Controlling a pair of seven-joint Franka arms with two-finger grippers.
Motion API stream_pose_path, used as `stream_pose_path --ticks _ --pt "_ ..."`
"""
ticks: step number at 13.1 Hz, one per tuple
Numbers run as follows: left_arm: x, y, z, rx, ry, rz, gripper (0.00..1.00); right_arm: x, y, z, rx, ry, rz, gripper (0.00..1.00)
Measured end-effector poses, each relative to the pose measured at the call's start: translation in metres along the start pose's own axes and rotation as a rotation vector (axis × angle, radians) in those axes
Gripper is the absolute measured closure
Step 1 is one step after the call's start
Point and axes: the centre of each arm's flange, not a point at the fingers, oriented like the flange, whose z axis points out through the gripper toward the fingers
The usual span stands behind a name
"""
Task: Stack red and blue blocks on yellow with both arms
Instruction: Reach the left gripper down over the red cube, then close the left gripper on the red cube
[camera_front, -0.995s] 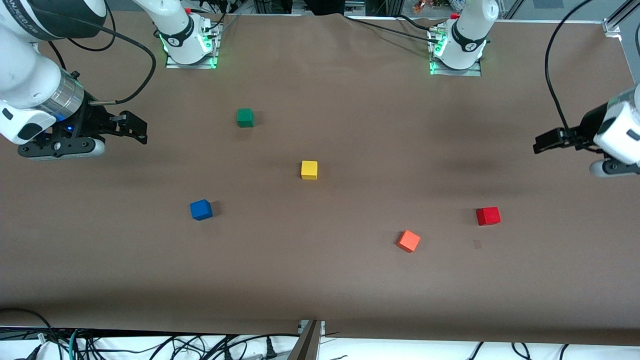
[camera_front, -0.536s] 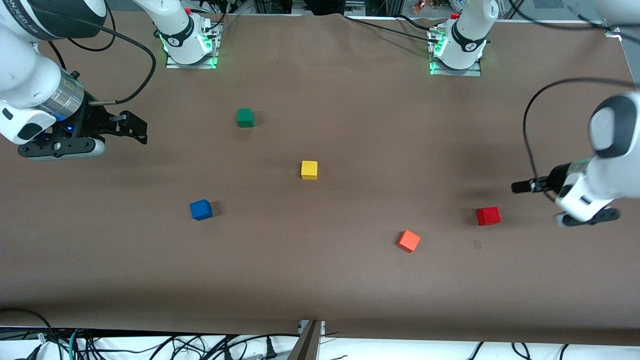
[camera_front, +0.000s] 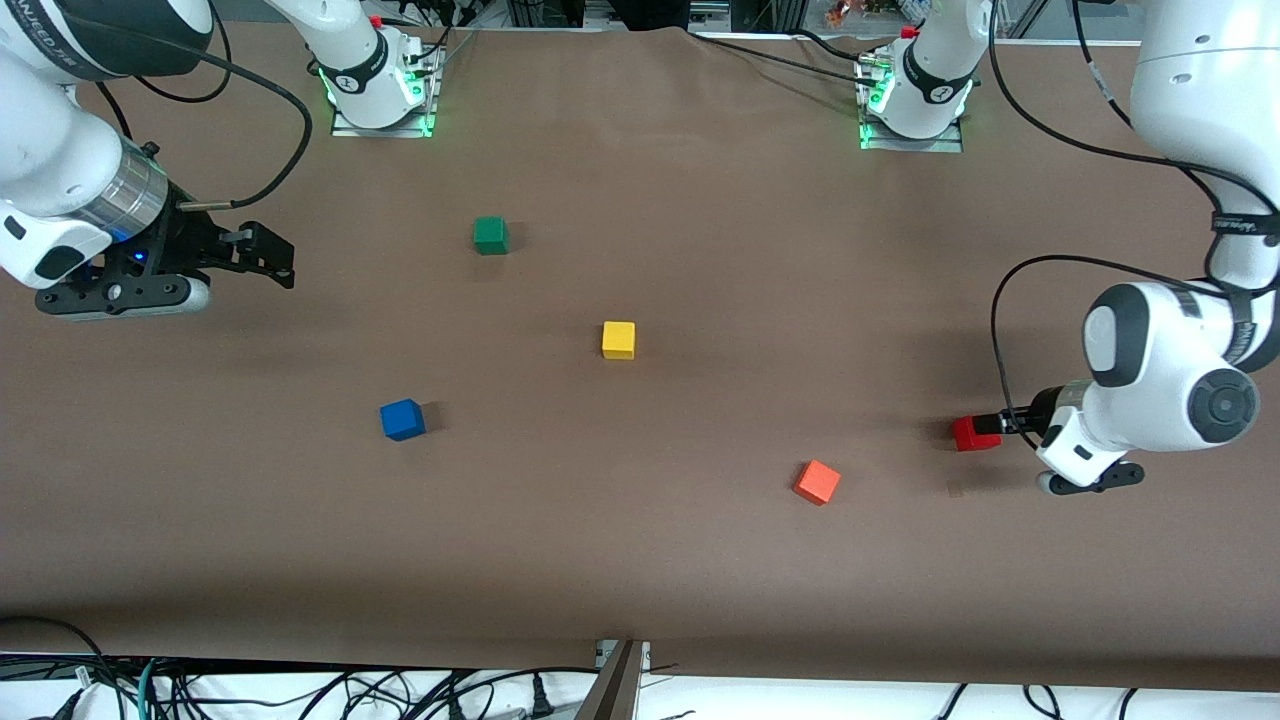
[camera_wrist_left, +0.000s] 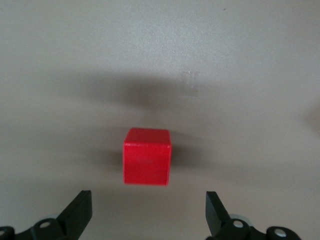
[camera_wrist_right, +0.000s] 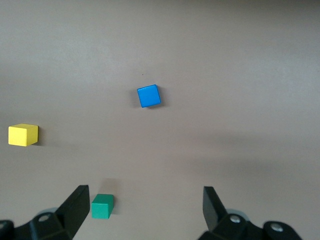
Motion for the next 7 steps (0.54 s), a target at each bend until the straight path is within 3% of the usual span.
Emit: stream_pose_path --ticks 7 --pt "-0.002 -0.002 0.047 -0.008 0.05 -0.002 0.0 0.0 0.0 0.0 0.0 0.0 0.0 0.0"
